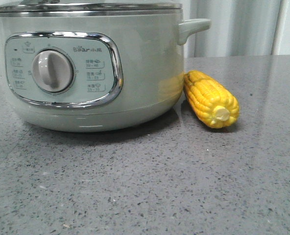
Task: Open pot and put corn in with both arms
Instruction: 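Grasp the glass lid knob with the left gripper and lift, then carry the glass lid off the pot and lower it beside the pot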
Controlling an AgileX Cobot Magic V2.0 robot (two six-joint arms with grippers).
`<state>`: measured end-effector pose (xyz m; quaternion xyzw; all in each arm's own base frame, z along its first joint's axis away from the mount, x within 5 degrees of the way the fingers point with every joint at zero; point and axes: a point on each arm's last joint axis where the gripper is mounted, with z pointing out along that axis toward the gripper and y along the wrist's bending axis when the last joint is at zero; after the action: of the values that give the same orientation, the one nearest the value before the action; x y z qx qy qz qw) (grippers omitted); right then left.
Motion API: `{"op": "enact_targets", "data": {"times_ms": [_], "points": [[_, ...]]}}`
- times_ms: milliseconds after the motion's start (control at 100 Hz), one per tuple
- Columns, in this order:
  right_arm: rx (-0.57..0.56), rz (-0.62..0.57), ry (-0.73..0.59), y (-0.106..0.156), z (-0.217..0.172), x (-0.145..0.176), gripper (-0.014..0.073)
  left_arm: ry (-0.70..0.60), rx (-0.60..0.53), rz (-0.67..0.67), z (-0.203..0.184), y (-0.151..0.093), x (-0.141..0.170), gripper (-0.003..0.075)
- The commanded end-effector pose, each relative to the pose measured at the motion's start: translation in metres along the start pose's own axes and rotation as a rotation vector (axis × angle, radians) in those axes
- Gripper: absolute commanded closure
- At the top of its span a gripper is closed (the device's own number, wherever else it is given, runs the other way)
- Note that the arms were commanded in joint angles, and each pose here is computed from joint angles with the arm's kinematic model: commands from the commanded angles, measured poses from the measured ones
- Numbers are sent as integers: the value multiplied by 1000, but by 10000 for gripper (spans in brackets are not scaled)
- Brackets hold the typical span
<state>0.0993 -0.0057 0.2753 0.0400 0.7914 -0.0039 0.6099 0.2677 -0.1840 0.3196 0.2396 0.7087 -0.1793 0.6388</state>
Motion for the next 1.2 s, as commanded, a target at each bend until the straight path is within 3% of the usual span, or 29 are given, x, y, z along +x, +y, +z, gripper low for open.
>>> {"op": "enact_targets", "data": {"times_ms": [0,320,560,940,1190], "points": [[-1,-3,-101,0,-1,-16,669,-138,-1,-13,-6,-1,-26,251],[-1,-3,-101,0,-1,-16,669,-140,-1,-13,-6,-1,-26,556],[-1,-3,-101,0,-1,-16,669,-174,-3,-13,-6,-1,-29,716],[-1,-3,-108,0,-1,-17,669,-368,-13,-14,-25,2,-72,731],[-1,-3,-110,0,-1,-17,669,-470,-42,28,-59,8,-106,730]]}}
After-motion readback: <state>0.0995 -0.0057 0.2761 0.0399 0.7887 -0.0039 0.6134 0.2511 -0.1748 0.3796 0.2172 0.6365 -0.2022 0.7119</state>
